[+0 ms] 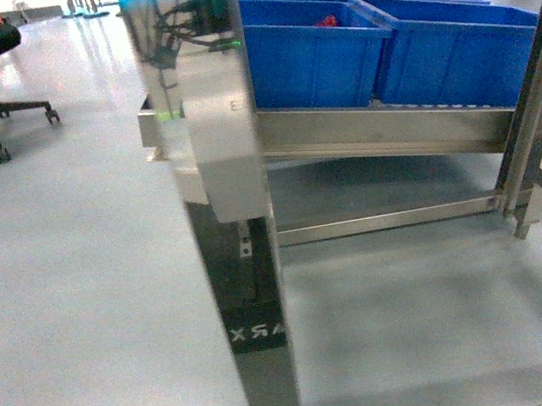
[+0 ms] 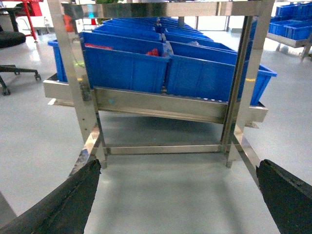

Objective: Pick capacitor and pack into box

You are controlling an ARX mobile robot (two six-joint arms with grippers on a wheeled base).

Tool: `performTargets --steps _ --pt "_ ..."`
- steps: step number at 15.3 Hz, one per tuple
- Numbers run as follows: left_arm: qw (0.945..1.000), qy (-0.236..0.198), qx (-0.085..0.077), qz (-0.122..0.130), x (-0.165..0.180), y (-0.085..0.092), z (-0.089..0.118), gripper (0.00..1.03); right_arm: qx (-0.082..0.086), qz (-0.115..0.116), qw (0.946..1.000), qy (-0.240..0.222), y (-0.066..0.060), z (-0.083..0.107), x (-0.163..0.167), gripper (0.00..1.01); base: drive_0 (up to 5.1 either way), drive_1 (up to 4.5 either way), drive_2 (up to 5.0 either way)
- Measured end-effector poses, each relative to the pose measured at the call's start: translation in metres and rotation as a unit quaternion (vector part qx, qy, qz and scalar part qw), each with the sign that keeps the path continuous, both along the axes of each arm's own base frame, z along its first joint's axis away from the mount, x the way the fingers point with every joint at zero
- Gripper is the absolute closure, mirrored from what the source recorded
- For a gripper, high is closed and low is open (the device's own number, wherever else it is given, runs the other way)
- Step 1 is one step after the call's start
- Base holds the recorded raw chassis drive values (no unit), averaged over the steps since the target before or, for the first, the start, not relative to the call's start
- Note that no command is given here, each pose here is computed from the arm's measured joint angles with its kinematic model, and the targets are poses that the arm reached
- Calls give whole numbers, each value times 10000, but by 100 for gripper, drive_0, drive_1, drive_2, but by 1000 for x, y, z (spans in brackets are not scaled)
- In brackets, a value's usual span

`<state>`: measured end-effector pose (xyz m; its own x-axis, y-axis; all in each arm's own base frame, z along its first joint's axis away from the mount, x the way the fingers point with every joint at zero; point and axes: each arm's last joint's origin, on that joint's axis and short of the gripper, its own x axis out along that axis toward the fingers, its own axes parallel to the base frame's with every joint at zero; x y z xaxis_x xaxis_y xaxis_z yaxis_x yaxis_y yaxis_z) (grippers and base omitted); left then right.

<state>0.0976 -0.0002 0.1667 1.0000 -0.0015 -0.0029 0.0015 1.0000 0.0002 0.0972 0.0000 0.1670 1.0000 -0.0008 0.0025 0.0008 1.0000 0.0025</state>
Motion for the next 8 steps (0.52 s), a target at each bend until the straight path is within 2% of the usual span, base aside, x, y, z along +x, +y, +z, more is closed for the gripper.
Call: performTargets --steps 8 --pt "10000 0 0 2 0 0 0 60 0 2 10000 -13 0 0 0 3 -489 243 243"
